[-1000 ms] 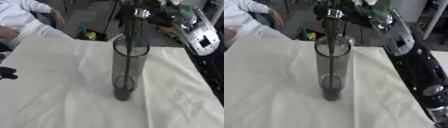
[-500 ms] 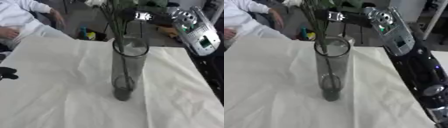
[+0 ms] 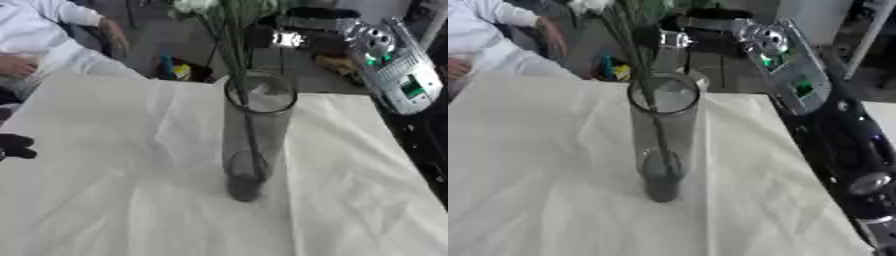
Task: Arrange flowers into the vase.
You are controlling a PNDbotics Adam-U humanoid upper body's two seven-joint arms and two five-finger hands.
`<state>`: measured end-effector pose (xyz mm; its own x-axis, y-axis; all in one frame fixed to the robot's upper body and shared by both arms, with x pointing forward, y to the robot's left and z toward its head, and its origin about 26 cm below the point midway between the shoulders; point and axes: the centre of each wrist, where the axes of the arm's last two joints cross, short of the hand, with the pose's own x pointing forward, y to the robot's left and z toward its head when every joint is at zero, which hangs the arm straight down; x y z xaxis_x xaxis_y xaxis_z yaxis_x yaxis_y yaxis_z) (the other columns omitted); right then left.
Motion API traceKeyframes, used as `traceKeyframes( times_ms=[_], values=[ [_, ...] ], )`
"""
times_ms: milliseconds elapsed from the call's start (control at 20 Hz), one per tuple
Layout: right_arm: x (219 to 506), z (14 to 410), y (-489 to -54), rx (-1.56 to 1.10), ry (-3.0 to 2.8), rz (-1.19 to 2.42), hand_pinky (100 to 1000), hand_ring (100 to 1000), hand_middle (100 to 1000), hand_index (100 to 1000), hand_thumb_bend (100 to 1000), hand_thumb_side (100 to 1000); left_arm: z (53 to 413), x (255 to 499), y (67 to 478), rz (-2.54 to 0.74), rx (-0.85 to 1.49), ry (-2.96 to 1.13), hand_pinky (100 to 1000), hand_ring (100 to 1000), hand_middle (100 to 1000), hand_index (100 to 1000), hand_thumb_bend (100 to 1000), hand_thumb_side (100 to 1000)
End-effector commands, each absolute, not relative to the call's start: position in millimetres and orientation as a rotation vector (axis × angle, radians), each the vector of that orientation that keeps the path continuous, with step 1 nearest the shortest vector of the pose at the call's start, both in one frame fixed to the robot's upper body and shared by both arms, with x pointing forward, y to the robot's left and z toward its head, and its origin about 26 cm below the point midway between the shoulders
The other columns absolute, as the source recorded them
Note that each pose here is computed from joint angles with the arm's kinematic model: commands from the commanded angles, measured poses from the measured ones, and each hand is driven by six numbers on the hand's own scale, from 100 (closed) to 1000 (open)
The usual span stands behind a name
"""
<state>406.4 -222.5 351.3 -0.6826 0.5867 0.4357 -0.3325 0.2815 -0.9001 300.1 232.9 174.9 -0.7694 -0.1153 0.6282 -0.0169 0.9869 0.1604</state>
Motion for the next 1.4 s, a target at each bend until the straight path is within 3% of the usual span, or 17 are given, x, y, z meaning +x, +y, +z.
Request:
traceKeyframes(
  times_ms=[50, 1400],
  values=[
    [400, 364, -229, -0.284, -1.794, 1.517, 984, 955, 668, 848, 612, 948, 180, 298, 233, -0.215, 0.094, -2.465, 535, 587, 732, 849, 100, 982],
    [372, 365, -288, -0.416, -1.815, 1.401, 989, 961, 671, 853, 611, 996, 180, 298, 235, -0.218, 0.112, -2.469, 535, 589, 734, 849, 100, 982]
  ],
)
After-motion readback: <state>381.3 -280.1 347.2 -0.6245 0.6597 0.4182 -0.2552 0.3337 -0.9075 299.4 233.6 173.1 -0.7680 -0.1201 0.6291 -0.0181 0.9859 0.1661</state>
